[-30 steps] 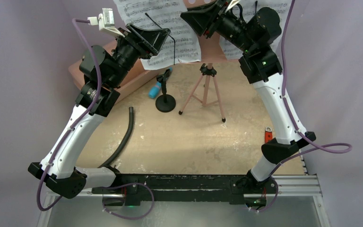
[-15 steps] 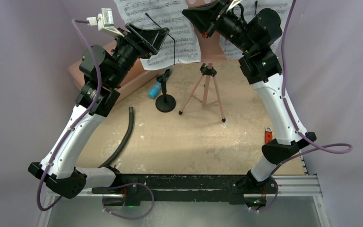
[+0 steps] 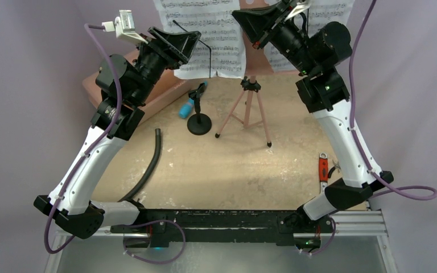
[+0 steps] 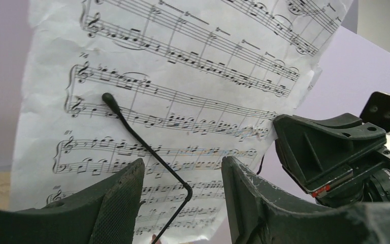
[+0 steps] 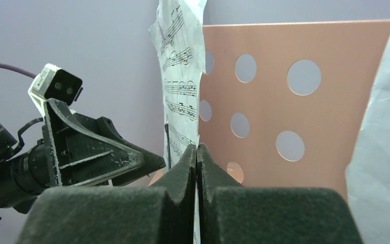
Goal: Set up the instrument practice props
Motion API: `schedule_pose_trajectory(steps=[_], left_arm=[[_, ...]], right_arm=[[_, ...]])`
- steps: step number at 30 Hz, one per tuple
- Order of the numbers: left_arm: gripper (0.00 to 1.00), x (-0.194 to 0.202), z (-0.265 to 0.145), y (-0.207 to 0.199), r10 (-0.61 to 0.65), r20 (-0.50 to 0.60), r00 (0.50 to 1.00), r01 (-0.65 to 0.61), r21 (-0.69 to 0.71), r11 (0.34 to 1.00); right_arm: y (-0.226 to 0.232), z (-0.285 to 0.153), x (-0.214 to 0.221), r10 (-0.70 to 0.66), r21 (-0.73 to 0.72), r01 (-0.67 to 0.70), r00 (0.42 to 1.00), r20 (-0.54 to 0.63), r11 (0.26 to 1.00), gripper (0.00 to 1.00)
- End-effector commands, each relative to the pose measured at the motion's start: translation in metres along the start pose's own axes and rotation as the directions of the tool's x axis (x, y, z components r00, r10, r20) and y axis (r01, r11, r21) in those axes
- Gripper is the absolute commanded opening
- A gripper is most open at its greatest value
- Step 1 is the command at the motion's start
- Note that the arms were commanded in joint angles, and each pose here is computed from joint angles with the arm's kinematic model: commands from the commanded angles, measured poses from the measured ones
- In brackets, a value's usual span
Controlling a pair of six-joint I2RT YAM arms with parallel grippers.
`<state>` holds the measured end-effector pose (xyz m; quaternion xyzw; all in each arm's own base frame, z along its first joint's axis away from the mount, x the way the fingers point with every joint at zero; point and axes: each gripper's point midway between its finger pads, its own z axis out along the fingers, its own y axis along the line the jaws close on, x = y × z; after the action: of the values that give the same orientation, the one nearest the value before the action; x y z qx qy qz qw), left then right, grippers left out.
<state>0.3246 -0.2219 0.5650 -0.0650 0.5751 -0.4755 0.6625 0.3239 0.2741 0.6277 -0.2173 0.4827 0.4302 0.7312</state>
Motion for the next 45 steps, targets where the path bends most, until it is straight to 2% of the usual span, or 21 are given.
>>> schedule_pose_trajectory(steps=[1, 18, 35, 42, 45], left_arm=[[0.56, -0.005, 0.000, -0.003, -0.021, 0.021, 1.000, 0.021, 0.002, 1.000], [0.54, -0.010, -0.007, -0.005, -0.020, 0.035, 0.999, 0.020, 0.002, 1.000], [0.55, -0.011, -0.011, -0.005, -0.017, 0.038, 0.999, 0.016, 0.004, 1.000], [0.58, -0.013, -0.014, -0.007, -0.010, 0.040, 0.999, 0.010, 0.006, 1.000], [0.59, -0.014, -0.015, -0.007, -0.006, 0.043, 0.999, 0.006, 0.005, 1.000]], right_arm=[[0.006, -0.012, -0.041, -0.066, 0.035, 0.062, 0.990, 0.121, 0.997, 0.00], [-0.017, -0.034, -0.034, -0.091, 0.188, 0.061, 0.984, 0.155, 0.980, 0.00], [-0.023, -0.046, -0.054, -0.119, 0.255, 0.059, 0.967, 0.226, 0.965, 0.00], [-0.023, -0.042, -0.053, -0.110, 0.247, 0.053, 0.968, 0.225, 0.968, 0.06], [-0.023, -0.044, -0.055, -0.111, 0.254, 0.051, 0.967, 0.229, 0.966, 0.12]])
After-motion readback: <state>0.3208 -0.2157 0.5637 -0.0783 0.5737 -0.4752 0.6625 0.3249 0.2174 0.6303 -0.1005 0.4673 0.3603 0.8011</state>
